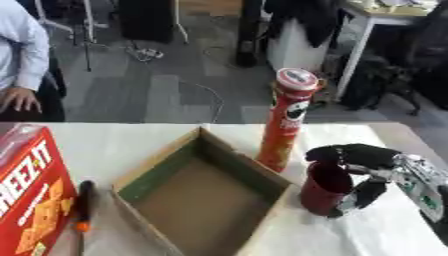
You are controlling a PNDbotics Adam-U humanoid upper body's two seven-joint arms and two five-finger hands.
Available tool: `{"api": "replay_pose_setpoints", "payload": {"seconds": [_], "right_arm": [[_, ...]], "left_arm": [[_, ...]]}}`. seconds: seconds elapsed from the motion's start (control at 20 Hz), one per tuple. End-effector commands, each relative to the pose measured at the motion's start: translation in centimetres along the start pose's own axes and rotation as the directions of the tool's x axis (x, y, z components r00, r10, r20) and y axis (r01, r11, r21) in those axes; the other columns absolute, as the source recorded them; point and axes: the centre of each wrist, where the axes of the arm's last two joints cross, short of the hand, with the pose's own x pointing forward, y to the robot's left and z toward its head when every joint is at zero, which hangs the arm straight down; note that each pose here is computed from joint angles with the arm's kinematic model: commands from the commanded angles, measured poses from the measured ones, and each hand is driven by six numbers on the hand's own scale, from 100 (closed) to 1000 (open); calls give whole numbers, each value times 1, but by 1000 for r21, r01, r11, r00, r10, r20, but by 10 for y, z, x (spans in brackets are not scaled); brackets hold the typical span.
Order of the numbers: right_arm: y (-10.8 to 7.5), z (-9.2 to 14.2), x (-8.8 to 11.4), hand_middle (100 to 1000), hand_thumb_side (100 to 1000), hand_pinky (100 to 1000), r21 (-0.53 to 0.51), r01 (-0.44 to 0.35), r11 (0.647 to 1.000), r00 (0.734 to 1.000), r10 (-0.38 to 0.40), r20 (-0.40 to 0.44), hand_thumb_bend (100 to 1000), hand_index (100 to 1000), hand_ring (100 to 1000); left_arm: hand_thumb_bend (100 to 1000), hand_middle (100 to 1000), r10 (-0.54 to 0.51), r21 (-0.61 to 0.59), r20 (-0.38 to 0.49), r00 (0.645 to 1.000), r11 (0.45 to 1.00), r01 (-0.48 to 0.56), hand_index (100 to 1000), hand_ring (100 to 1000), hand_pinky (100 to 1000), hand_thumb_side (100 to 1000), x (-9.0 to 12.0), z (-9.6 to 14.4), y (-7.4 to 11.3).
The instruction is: Pick up objects on the table and place them in the box.
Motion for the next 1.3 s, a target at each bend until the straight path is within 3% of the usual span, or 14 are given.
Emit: {"api": "replay_pose_setpoints", "payload": {"seconds": [0.05, 0.4, 1.3], "right_arm": [[-16, 13, -11, 943, 758, 674, 8, -38, 999, 999, 38, -34, 725, 964, 868], [-16, 13, -11, 922, 685, 638, 21, -49, 999, 998, 50, -43, 671, 920, 828], [-12, 12, -11, 869, 616, 590, 75, -71, 995, 996, 75, -51, 599, 861, 798]], "left_arm": [[100, 788, -6, -2, 32, 999, 1000, 6, 760, 897, 972, 997, 4, -8, 3], [100, 787, -9, 1, 27, 1000, 1000, 9, 759, 898, 972, 996, 3, -8, 3], [100, 786, -15, 15, 27, 1000, 1000, 15, 757, 888, 973, 996, 3, -8, 4]]}}
